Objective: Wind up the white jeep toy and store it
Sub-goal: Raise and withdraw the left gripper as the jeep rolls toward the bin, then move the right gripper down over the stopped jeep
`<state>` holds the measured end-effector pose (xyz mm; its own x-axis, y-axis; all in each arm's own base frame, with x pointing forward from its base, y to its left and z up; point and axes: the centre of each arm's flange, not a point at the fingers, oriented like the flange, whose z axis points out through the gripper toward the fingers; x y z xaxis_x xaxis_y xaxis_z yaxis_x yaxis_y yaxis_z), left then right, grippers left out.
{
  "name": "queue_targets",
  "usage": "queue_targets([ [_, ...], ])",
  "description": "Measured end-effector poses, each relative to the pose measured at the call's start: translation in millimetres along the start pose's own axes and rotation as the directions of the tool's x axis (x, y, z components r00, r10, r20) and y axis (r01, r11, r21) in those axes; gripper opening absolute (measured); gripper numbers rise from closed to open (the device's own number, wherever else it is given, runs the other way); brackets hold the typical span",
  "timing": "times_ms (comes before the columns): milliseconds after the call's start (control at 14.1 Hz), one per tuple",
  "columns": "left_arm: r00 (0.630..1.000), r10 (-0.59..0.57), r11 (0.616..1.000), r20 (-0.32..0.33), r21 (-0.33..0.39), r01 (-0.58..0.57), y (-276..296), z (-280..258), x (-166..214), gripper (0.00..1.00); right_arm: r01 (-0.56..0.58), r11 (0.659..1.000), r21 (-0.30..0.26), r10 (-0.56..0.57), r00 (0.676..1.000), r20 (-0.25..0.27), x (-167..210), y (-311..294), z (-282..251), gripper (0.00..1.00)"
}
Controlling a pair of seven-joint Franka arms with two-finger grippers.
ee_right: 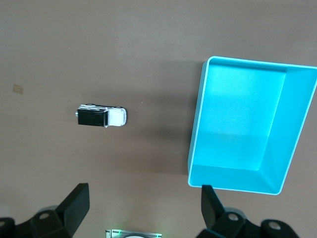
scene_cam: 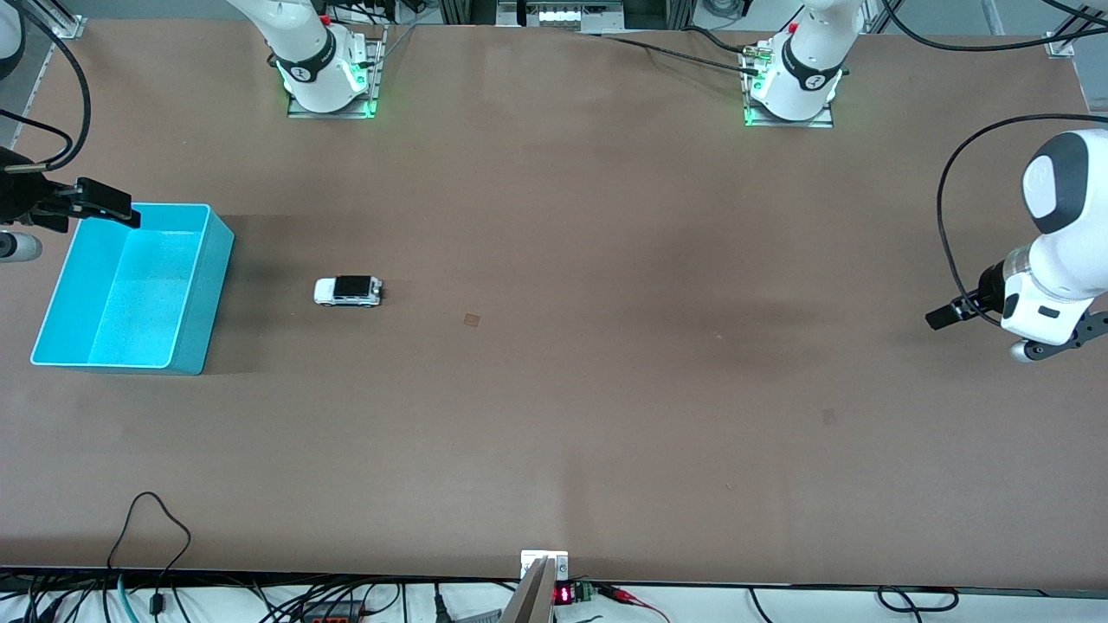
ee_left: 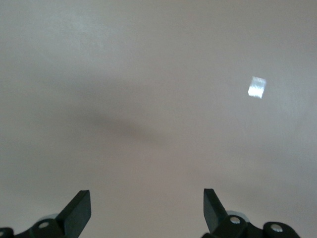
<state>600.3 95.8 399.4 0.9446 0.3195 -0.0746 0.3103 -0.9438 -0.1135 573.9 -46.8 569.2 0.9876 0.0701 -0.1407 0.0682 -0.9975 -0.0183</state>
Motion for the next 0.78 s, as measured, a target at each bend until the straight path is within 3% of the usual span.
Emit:
queue_targets([
  [283, 0.984, 0.174, 0.984, 0.045, 0.026, -0.175, -1.6, -84.3, -4.2, 1.0, -0.001, 1.0, 0.0, 0.001, 1.0, 0.008, 2.5, 0.5, 4.5, 1.0],
  [495, 0.973, 0.231, 0.973, -0.004, 0.012, -0.231, 30.5, -134.2, -13.4, 1.0, 0.003, 1.0, -0.001, -0.003, 1.0, 0.003, 2.7, -0.3, 2.7, 1.0],
  [778, 0.946, 0.319, 0.947, -0.054, -0.015, -0.32, 103.5, -162.9, -36.2, 1.0, 0.029, 1.0, 0.0, -0.029, 1.0, 0.009, 2.2, -4.2, 2.7, 1.0],
])
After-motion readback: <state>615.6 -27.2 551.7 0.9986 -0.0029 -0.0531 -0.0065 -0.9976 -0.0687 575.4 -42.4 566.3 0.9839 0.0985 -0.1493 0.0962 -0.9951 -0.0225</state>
